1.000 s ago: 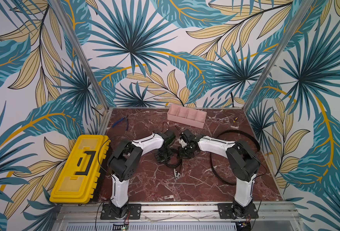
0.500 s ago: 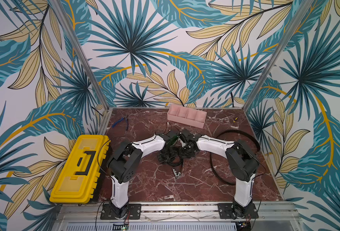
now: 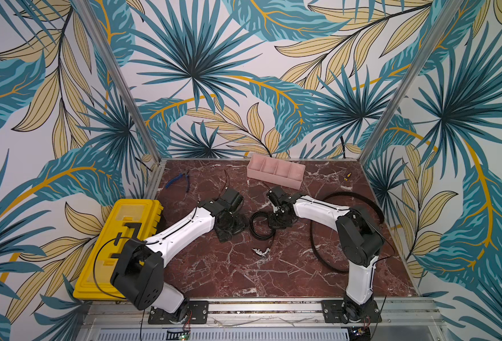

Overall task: Place the belts into the storage roll
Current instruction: Pick up the belt from the center of the board, then move the container to the center of the board.

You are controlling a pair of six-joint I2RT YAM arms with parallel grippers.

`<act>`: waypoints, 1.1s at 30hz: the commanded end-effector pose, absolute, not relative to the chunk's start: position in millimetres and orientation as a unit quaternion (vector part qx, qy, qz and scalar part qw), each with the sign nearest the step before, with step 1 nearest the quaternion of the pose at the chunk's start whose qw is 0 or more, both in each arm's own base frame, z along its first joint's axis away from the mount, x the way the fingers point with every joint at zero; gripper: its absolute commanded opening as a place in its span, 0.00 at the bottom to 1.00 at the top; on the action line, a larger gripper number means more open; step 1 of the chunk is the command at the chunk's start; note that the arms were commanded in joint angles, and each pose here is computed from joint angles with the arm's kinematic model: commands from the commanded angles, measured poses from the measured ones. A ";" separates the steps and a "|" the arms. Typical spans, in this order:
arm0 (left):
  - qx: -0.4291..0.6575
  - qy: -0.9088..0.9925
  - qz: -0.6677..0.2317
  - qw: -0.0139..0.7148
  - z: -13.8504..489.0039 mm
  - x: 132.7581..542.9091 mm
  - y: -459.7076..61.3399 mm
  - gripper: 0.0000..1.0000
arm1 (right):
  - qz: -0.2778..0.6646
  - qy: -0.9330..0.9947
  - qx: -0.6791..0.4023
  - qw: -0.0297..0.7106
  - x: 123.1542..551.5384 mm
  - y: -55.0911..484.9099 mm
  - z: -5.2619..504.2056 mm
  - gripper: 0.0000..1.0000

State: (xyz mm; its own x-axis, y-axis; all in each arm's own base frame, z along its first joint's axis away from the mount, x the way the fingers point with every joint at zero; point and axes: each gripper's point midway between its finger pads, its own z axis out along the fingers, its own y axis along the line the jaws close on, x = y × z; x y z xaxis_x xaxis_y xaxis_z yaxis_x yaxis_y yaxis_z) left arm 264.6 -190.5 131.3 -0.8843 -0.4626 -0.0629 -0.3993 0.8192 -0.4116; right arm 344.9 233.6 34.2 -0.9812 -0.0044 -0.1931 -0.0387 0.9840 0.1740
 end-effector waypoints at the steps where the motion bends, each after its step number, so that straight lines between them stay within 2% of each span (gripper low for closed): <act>1: -0.239 0.930 -0.222 0.169 168.6 289.0 -163.2 0.94 | 0.046 0.986 -0.039 0.153 358.8 207.7 80.1 0.00; 4: -0.237 0.917 -0.245 0.205 189.1 320.7 -156.5 1.00 | 0.007 0.980 -0.058 0.188 362.3 189.9 117.2 0.00; 10: -0.254 0.899 -0.316 0.164 187.6 395.7 -183.5 1.00 | -0.064 0.957 -0.066 0.274 367.8 154.7 193.5 0.00; 16: -0.285 0.864 -0.376 0.178 184.3 491.1 -214.4 1.00 | -0.131 0.915 -0.086 0.371 381.0 129.6 260.2 0.00; 22: -0.323 0.839 -0.390 0.201 182.8 561.0 -230.4 1.00 | -0.172 0.866 -0.097 0.459 398.2 113.1 300.9 0.00; 24: -0.339 0.831 -0.387 0.211 179.0 579.0 -232.9 1.00 | -0.168 0.858 -0.090 0.477 404.5 108.0 309.1 0.00; 28: -0.376 0.828 -0.371 0.187 149.5 598.3 -241.1 0.99 | -0.162 0.851 -0.076 0.493 416.4 92.3 317.7 0.00; 33: -0.414 0.828 -0.342 0.163 121.5 599.1 -243.7 1.00 | -0.147 0.852 -0.051 0.499 424.1 77.2 321.0 0.00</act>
